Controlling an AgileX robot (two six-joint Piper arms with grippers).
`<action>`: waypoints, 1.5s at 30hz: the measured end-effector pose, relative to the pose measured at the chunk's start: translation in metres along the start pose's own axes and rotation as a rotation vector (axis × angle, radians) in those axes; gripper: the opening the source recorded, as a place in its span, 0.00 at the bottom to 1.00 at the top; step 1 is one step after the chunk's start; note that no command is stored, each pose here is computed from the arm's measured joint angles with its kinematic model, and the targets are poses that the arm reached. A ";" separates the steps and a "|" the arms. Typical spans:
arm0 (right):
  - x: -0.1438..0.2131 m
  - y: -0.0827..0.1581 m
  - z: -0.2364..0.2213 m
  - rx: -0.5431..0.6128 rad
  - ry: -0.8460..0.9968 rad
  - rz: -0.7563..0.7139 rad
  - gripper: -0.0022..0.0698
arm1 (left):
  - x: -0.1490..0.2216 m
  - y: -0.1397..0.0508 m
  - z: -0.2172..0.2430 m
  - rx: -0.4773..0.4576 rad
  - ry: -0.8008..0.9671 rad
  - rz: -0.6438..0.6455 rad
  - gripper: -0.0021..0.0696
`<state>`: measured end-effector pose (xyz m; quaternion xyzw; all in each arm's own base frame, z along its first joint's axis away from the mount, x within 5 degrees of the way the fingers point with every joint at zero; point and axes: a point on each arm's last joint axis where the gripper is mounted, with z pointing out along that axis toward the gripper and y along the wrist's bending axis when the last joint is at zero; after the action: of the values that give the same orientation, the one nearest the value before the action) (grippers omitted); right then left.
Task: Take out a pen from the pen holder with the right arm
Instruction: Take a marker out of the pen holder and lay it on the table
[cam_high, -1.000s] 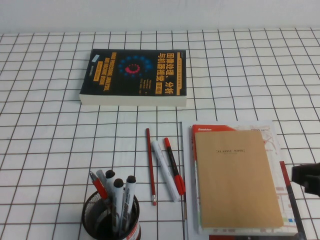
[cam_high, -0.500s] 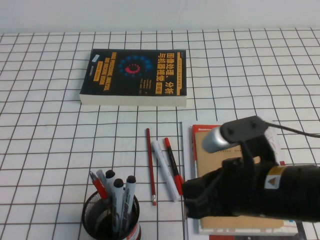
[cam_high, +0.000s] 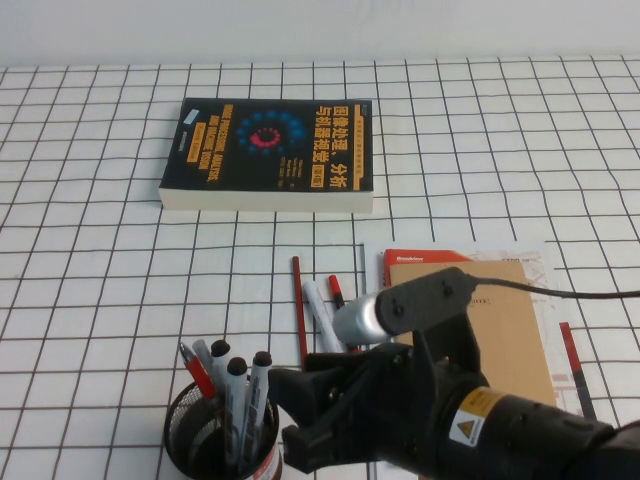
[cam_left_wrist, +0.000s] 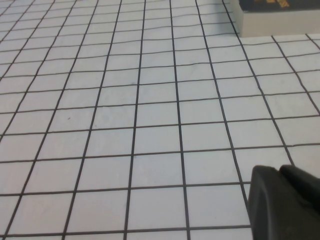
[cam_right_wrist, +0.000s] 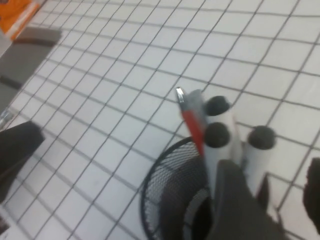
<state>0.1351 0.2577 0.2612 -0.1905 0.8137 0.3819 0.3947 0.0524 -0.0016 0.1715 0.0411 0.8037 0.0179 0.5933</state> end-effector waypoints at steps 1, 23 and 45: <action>0.004 -0.002 0.000 0.009 -0.021 0.000 0.41 | 0.000 0.000 0.000 0.000 0.000 0.000 0.02; 0.047 -0.007 0.013 0.077 -0.197 -0.053 0.50 | 0.000 0.000 0.000 0.000 0.000 0.000 0.02; 0.053 0.000 0.045 0.094 -0.173 -0.063 0.50 | 0.000 0.000 0.000 0.000 0.000 0.000 0.02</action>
<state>0.1249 0.2915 0.2014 -0.1637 0.7873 0.3456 0.4837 0.0524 -0.0016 0.1715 0.0411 0.8037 0.0179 0.5933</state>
